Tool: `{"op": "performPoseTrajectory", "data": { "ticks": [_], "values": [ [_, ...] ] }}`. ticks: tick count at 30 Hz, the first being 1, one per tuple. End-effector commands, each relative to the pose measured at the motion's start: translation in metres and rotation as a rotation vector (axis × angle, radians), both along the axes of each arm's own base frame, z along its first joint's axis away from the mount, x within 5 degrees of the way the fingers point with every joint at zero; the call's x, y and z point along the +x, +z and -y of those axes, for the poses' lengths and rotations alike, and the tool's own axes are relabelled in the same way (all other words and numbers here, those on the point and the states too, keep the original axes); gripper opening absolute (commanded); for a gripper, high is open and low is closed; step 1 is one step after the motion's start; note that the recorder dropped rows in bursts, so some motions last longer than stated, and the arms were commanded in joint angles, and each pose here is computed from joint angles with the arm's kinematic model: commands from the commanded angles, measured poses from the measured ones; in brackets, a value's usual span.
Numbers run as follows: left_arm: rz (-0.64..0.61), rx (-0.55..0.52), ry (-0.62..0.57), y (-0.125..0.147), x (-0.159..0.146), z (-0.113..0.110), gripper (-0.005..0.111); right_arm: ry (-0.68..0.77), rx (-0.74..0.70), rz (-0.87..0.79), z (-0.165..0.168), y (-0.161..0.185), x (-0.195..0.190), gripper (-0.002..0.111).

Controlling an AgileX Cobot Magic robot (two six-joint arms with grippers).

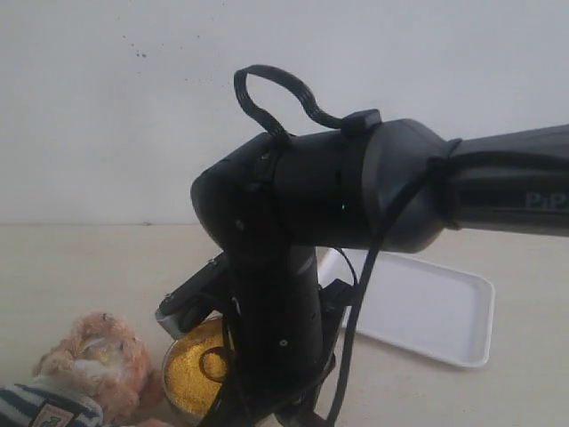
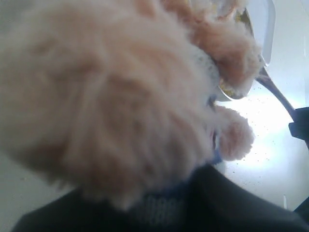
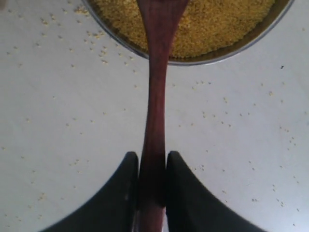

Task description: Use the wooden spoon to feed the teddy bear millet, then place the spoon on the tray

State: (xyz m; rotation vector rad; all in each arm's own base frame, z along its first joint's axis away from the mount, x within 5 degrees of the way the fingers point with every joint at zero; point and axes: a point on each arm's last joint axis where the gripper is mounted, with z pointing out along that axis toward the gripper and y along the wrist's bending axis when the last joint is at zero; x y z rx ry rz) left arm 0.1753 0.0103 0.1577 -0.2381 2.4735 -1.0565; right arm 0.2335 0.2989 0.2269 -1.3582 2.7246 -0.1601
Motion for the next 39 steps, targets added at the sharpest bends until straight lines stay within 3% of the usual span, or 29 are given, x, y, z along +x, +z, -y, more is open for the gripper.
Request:
{"op": "performPoseTrajectory", "data": {
  "ticks": [1,7,17,28,39],
  "values": [
    [0.013,-0.019,0.009,0.002,0.000,0.001,0.004,0.011,0.029,0.001,0.004,0.012,0.001,0.000],
    [0.013,-0.019,0.009,0.002,0.000,0.001,0.004,0.022,0.024,0.027,0.005,0.016,-0.001,0.000],
    [0.013,-0.019,0.009,0.002,0.000,0.001,0.004,0.176,-0.042,0.161,-0.013,0.025,-0.024,0.000],
    [0.013,-0.019,0.009,0.002,0.000,0.001,0.004,0.250,0.033,0.252,-0.038,0.054,-0.041,0.000],
    [0.013,-0.019,0.009,0.002,0.000,0.001,0.004,0.314,-0.038,0.281,-0.041,0.042,-0.035,0.000]
  ]
}}
